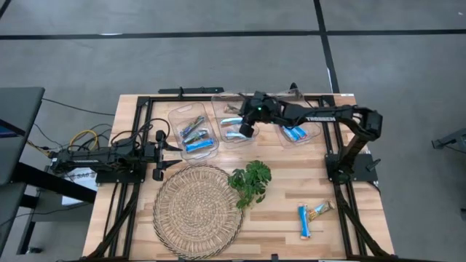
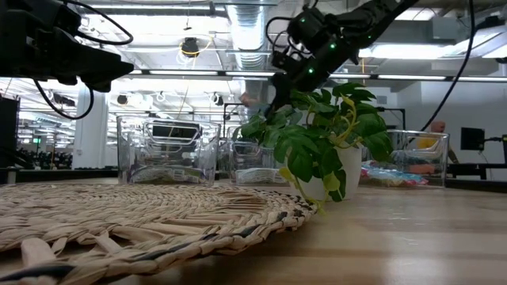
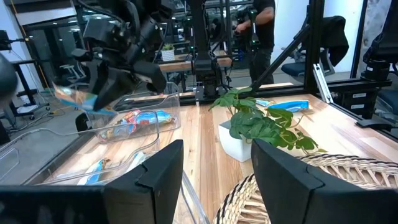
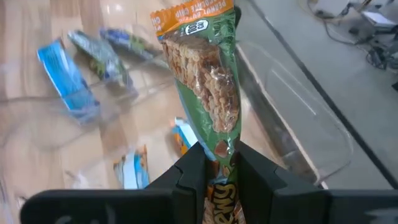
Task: Pick and place Granola Bars by type
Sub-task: Put the yellow granola bar into the middle transparent bin
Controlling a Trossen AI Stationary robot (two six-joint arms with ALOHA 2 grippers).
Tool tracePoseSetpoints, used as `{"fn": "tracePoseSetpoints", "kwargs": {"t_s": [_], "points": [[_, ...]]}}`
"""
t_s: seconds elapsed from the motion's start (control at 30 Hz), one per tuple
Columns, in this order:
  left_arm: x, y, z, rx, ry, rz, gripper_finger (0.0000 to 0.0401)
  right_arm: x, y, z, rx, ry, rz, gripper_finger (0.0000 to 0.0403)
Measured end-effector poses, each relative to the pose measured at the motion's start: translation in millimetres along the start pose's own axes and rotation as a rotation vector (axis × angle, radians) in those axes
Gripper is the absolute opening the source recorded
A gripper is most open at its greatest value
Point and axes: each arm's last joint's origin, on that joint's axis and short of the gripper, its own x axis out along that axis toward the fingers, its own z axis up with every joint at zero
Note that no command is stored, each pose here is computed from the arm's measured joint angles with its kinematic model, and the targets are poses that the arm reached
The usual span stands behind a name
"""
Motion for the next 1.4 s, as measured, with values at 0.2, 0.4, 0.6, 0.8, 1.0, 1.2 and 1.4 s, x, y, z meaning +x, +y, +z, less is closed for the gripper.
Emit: {"fn": "tracePoseSetpoints", "kwargs": {"t_s": [0.2, 0.4, 0.6, 0.8, 1.0, 1.2, 1.4], "points": [[0.0, 0.0, 0.0, 0.0, 0.0, 0.0, 0.0183, -2.2, -0.2, 2.9, -0.061, 0.042, 0.009, 0.008], [0.0, 0.0, 0.0, 0.0, 0.0, 0.0, 0.0183, -2.6, 2.2, 2.0, -0.068, 0.055, 0.017, 0.0146], [0.0, 0.0, 0.0, 0.0, 0.0, 0.0, 0.0183, -3.7, 5.1, 3.2, -0.062, 0.05, 0.021, 0.0207], [0.0, 0.0, 0.0, 0.0, 0.0, 0.0, 0.0183, -20.7, 20.9, 12.5, 0.009, 0.02, 0.066, 0.0231], [0.0, 0.0, 0.0, 0.0, 0.0, 0.0, 0.0183, -58.9, 51.8, 31.2, 0.026, -0.076, 0.24, 0.023], [0.0, 0.0, -0.1, 0.0, 0.0, 0.0, 0.0183, -93.6, 97.7, 35.3, 0.035, -0.075, 0.57, 0.0226], [0.0, 0.0, 0.0, 0.0, 0.0, 0.0, 0.0183, -119.6, 147.3, 23.8, 0.106, 0.11, 0.943, 0.0223]]}}
